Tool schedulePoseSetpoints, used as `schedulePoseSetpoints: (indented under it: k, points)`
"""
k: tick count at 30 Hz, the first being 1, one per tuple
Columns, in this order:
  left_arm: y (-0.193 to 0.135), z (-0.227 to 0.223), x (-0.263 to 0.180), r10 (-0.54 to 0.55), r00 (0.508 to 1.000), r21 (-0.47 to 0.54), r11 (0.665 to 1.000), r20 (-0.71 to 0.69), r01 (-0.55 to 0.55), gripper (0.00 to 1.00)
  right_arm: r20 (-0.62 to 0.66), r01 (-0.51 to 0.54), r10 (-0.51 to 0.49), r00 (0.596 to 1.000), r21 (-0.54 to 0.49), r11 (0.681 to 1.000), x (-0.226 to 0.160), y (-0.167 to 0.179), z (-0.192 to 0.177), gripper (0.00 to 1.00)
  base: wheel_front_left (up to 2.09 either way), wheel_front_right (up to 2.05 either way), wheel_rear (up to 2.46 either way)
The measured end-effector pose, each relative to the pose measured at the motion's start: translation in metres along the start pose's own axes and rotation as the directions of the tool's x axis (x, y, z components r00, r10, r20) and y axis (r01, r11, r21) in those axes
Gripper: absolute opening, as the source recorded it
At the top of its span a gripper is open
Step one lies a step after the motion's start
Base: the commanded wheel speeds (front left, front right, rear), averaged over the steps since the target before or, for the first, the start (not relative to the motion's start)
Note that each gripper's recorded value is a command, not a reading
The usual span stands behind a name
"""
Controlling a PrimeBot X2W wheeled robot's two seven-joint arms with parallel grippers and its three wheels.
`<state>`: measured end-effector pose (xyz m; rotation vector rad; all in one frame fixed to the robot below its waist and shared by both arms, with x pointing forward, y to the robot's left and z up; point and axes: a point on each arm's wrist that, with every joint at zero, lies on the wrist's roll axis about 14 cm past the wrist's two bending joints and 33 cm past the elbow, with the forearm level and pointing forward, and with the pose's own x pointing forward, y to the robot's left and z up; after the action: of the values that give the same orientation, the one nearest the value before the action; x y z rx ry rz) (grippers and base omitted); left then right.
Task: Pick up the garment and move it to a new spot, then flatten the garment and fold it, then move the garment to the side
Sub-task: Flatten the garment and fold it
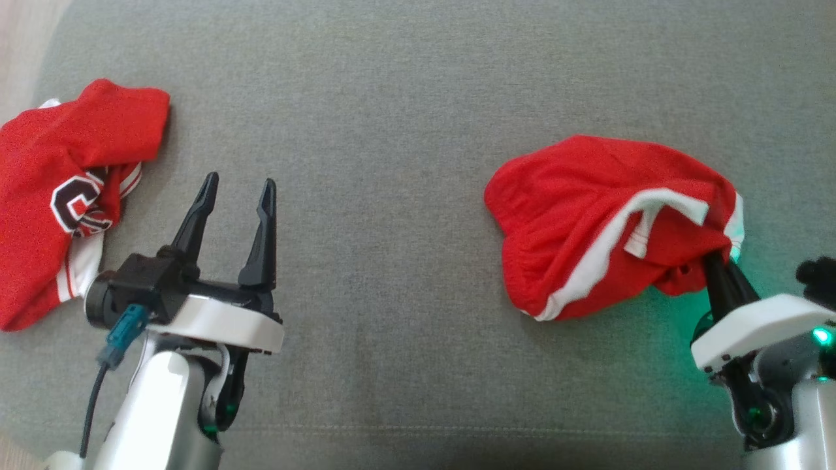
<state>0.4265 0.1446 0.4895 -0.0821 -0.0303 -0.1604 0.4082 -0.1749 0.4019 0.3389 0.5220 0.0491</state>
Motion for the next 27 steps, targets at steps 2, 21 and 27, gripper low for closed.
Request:
schedulePoseSetpoints:
  k: [2, 21, 27]
  points:
    - [-0.001, -0.001, 0.001, -0.004, 1.000, -0.001, 1.000, -0.001, 0.004, 1.00, -0.001, 0.004, -0.004, 1.000, 0.059, 0.998, -0.001, -0.004, -0.005, 0.00, 0.00, 0.00, 0.00]
    - [-0.001, 0.008, -0.020, 0.015, 1.000, 0.000, 1.000, 0.014, -0.015, 1.00, 0.395, -0.044, 0.184, 0.900, -0.338, 0.940, -0.044, 0.062, 0.069, 1.00, 0.00, 0.00, 0.00]
    - [-0.001, 0.007, -0.032, 0.023, 1.000, -0.001, 1.000, 0.006, -0.023, 1.00, 0.372, -0.059, 0.197, 0.907, -0.349, 0.935, -0.054, 0.067, 0.059, 1.00, 0.00, 0.00, 0.00]
